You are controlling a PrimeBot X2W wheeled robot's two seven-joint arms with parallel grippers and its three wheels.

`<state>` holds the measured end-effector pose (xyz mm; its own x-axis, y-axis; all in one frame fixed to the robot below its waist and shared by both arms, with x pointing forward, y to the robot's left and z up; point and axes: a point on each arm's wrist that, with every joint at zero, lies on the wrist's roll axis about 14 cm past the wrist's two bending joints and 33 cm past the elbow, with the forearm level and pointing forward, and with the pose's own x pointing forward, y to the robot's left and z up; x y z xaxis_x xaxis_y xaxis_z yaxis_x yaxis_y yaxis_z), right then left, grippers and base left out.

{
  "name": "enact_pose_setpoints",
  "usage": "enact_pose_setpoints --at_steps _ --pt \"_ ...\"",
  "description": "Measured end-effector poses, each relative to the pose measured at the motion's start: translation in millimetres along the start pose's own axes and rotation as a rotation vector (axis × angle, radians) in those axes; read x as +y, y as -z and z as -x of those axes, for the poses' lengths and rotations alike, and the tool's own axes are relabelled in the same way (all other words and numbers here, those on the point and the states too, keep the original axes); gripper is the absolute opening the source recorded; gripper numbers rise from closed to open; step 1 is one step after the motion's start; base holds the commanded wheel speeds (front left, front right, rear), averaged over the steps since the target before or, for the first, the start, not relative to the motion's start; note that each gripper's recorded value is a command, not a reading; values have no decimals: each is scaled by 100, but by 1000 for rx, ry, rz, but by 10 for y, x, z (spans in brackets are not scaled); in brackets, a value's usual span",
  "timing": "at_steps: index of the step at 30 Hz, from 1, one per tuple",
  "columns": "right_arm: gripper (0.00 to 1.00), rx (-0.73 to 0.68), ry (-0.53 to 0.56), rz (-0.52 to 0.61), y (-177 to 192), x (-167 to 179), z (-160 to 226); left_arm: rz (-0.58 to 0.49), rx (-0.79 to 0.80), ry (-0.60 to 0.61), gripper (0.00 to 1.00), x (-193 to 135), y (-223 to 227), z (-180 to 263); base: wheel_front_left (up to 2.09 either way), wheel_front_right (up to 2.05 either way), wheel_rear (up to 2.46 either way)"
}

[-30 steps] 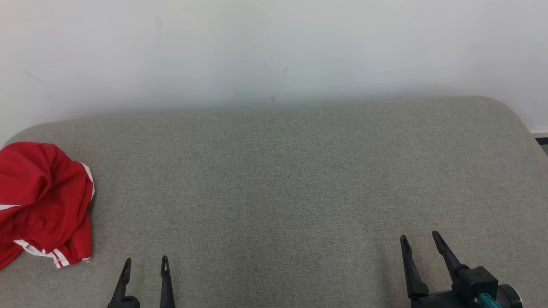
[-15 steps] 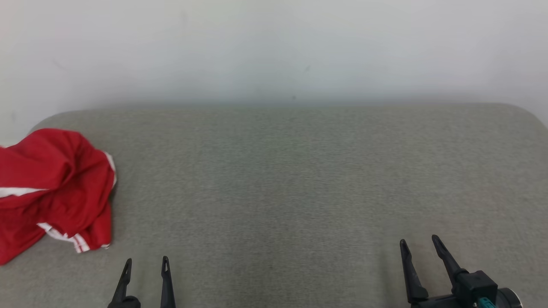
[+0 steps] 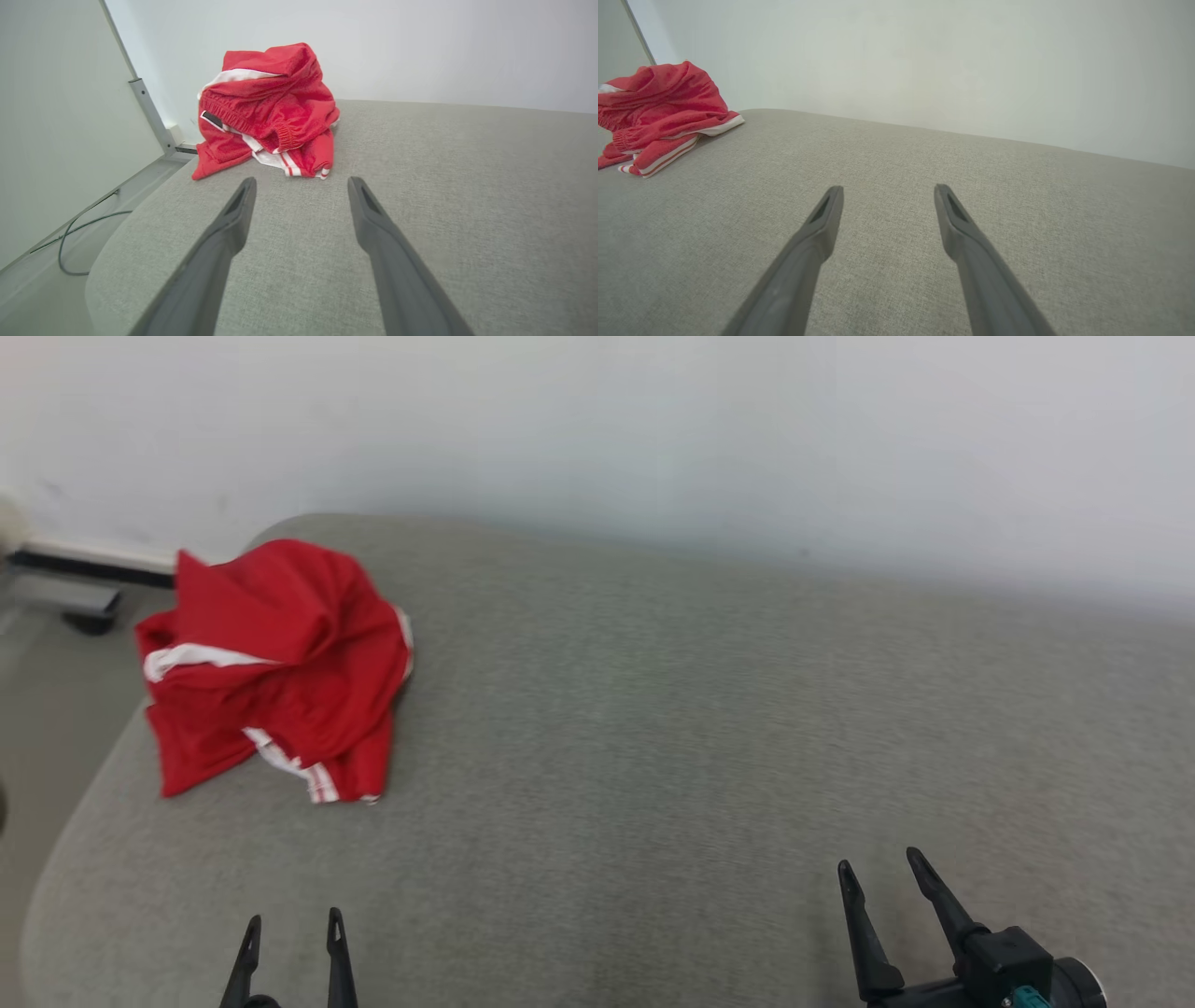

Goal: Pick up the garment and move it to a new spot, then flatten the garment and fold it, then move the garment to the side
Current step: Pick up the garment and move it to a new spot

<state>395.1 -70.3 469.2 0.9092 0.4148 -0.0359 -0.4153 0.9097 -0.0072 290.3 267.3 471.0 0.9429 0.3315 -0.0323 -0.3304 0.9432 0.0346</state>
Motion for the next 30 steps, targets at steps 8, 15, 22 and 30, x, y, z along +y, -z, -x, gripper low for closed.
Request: enact_pose_setpoints --at_steps 8,15,22,30 --pt "100 2 -138 -4 8 421 -253 2 27 -146 100 449 82 279 0 0 0" --pt "100 2 -217 -4 13 673 -374 3 39 -236 100 704 114 462 0 0 0" --pt "100 13 -254 -3 48 788 -412 5 55 -276 100 808 161 576 0 0 0" --pt "100 37 -237 -10 131 724 -405 30 74 -275 100 787 219 562 0 0 0"
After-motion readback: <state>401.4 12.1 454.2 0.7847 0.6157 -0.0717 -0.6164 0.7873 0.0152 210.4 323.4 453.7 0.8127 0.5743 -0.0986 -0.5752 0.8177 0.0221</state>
